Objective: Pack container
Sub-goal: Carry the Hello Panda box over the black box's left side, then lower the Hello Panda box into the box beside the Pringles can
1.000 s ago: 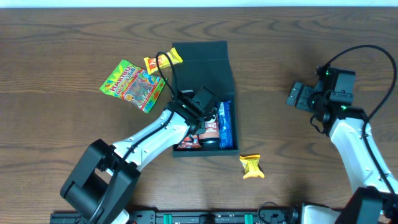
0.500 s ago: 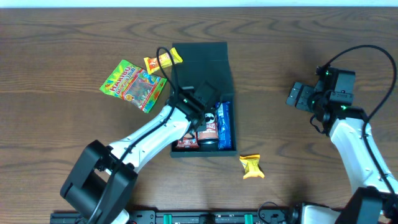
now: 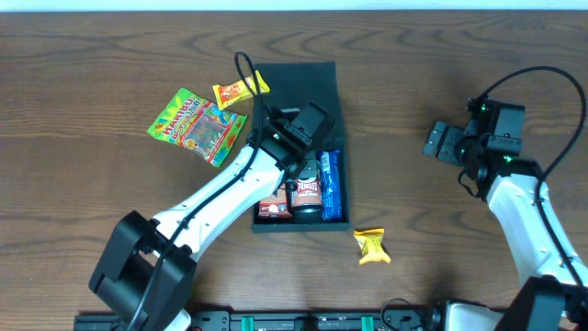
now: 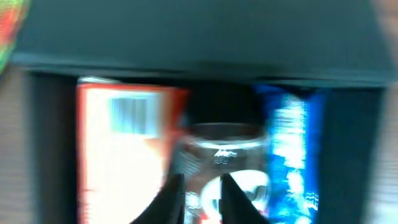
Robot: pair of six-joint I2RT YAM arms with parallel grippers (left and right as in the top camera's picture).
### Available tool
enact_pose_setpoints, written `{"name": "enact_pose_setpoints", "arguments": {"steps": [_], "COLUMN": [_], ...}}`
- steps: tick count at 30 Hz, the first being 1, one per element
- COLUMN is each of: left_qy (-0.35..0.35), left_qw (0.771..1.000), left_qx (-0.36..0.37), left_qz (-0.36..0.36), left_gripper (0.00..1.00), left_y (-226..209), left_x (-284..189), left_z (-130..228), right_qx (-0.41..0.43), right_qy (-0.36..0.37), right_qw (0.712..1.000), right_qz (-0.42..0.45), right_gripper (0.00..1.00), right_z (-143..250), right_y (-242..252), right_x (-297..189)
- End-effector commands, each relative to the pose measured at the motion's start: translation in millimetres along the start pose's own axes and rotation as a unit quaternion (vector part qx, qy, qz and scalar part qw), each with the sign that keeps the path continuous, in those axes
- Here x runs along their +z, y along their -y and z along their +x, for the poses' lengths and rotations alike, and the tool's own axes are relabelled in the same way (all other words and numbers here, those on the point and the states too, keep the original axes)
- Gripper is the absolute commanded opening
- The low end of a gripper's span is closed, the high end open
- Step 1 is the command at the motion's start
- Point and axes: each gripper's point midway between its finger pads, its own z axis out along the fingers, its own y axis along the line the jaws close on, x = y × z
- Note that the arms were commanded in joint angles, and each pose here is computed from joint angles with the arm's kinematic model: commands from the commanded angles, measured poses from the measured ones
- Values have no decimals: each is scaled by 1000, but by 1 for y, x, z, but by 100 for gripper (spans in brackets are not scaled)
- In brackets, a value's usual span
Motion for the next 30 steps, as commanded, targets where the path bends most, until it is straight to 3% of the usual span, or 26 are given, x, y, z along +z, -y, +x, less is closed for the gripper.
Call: {"name": "enact_pose_setpoints", "arguments": {"steps": [1,12,21,30], "left_qy": [-26,-6,-46,-46], "left_qw": [996,994,992,992], "left_qx": [43,101,114,115], "left_qz": [73,29,-15,-37], "left_gripper": [6,6,6,6], "left_y": [33,43,30,21], "left_x": [-7,0,33,36], "left_z": [11,34,52,52], "right_qx": [7,7,7,7], "right_qy": [7,7,7,7], "right_qw": [1000,1000,1000,1000], "right_qz": [1,1,1,1], "right_gripper": [99,99,99,99], "right_z": [-5,-5,-5,-5], "right_y": [1,1,1,1], "right_x": [-3,-3,-3,-3]}}
